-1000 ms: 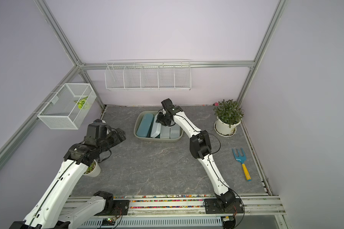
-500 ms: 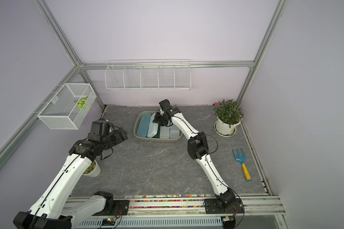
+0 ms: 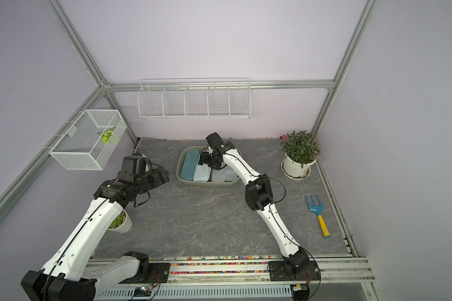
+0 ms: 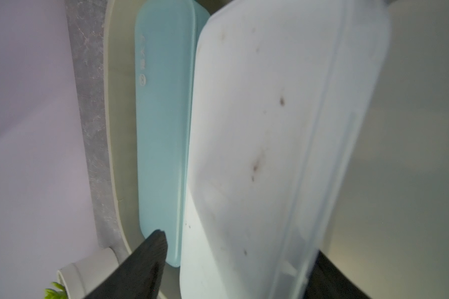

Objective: Put the pencil case into the storage box
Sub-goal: Place the pencil case at the storage box.

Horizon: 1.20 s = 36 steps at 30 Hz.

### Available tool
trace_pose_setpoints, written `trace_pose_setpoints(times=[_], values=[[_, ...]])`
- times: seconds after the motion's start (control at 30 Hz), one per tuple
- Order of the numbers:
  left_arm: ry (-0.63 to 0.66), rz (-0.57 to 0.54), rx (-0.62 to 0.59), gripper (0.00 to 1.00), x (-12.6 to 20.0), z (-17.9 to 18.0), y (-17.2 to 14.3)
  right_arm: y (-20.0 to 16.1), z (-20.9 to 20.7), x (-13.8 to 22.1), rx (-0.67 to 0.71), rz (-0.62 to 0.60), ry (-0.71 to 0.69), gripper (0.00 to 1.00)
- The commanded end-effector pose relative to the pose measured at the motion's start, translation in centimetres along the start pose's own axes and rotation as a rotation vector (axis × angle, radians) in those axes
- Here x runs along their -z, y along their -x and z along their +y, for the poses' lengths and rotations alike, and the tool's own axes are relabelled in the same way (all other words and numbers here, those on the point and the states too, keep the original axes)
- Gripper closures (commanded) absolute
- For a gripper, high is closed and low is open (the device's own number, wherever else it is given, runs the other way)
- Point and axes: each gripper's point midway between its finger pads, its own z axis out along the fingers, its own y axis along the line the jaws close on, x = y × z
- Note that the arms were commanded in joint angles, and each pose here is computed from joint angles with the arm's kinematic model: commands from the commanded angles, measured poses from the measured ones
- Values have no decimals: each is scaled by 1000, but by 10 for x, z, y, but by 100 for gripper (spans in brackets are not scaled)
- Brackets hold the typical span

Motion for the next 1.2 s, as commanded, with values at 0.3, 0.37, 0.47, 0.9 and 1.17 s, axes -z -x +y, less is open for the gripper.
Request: trace_pose_setpoints(times=[0.3,0.37,0.47,0.9,1.17], values=[[-13,-28,-41,7,5,-2,8,17,-7,71,86,-99,-133,22],[-15,-27,-48,7,5,-2,7,13,-10,66,70,-79,-135,28],[-16,-25,-55,10,5,-1,6,8,-13,57,51,-56,-131,48],[-25,-22,-73,14,5,-1,2,-13,-33,10,-27,39,-143,79],[-19,-23,-71,14,5,1,1,-19,-39,-6,-25,55,-155,87]])
